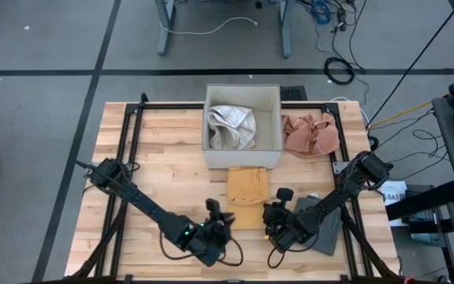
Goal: Fold towel
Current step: Fold the yellow towel
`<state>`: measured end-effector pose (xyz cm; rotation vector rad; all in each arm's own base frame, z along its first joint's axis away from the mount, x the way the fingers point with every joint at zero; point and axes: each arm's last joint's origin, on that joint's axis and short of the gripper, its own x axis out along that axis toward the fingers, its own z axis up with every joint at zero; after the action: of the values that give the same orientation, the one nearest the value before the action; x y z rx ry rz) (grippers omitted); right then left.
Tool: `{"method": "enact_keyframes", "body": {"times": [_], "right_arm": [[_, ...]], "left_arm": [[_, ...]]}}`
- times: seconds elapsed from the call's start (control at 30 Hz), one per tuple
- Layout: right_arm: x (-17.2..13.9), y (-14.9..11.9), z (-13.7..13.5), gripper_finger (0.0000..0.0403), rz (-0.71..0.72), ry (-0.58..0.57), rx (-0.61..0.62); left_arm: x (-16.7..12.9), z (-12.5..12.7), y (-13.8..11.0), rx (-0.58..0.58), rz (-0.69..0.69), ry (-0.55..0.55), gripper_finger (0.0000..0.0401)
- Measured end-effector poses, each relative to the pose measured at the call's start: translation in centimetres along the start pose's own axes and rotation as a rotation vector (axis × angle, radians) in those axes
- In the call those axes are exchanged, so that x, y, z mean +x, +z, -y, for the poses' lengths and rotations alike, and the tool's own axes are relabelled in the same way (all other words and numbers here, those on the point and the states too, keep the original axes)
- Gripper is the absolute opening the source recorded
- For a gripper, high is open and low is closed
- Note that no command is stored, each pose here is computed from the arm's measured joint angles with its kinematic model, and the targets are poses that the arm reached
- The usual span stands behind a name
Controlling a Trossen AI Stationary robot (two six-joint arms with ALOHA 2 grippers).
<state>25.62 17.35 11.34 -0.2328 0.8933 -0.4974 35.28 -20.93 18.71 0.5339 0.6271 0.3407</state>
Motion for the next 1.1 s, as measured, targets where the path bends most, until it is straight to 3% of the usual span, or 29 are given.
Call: {"method": "enact_keyframes", "body": {"times": [0.07, 0.23, 0.47, 0.8, 1.1], "right_arm": [[0.0, 0.0, 0.0, 0.0, 0.001, 0.001, 0.002], [0.0, 0.1, -0.1, 0.0, 0.008, 0.008, 0.013], [-0.2, 0.1, -0.3, 0.0, 0.016, 0.017, 0.013], [-0.2, 0.2, -0.4, 0.0, 0.023, 0.025, 0.005], [-1.5, 1.1, 0.0, 0.0, 0.062, 0.057, -0.026]], "left_arm": [[0.7, 0.0, 0.1, 0.006, -0.002, -0.096, 0.0093], [3.0, -1.6, 0.0, -0.063, -0.041, -0.121, 0.0093], [7.0, -4.3, -1.5, -0.141, -0.116, -0.335, 0.0093], [10.6, -6.4, -6.0, -0.189, -0.232, -0.417, 0.0093], [10.4, -6.3, -6.0, -0.174, -0.199, -0.429, 0.0092]]}}
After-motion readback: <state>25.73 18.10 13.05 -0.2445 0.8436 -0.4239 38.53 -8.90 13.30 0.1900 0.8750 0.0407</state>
